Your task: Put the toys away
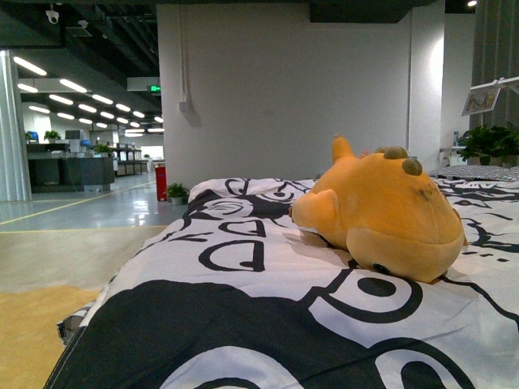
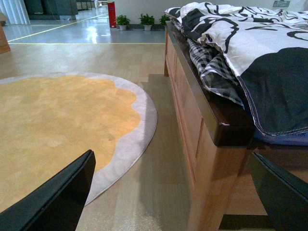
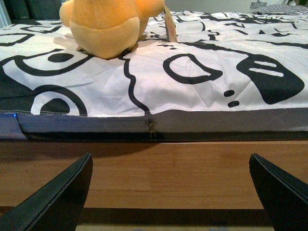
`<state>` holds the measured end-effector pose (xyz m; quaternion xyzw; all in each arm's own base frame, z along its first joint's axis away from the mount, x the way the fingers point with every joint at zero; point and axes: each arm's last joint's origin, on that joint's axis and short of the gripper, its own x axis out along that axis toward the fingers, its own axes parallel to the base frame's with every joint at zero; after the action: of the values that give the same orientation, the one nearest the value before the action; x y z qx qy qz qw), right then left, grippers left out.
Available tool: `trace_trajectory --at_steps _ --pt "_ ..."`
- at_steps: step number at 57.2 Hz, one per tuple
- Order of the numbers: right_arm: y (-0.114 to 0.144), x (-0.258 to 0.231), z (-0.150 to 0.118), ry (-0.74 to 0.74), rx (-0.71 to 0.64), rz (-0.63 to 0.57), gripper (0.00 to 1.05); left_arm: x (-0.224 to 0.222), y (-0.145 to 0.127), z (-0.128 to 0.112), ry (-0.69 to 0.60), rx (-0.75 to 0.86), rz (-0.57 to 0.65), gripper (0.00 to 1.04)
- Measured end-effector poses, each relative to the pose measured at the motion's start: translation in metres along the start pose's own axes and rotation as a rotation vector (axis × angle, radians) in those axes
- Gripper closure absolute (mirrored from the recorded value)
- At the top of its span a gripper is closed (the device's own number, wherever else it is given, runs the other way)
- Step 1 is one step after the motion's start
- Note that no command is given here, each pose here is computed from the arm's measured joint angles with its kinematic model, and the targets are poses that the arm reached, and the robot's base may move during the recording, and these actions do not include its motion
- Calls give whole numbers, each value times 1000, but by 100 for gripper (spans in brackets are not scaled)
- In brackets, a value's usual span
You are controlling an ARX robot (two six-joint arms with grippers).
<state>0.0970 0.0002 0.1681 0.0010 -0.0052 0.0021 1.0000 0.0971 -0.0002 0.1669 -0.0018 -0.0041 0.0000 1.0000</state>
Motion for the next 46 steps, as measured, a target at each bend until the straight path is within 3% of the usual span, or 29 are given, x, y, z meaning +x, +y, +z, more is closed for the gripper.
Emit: trace_trajectory --at_steps 12,14,17,23,46 --pt "0 0 0 0 0 0 7 0 0 0 0 0 0 6" --pt "0 0 -1 10 13 -40 7 0 0 0 0 0 0 6" --pt "0 3 -3 41 48 -192 7 0 0 0 0 0 0 6" --pt "-1 10 -5 70 82 -315 7 0 0 0 0 0 -2 6" --pt "8 73 44 -8 162 -162 7 0 0 0 0 0 -2 6"
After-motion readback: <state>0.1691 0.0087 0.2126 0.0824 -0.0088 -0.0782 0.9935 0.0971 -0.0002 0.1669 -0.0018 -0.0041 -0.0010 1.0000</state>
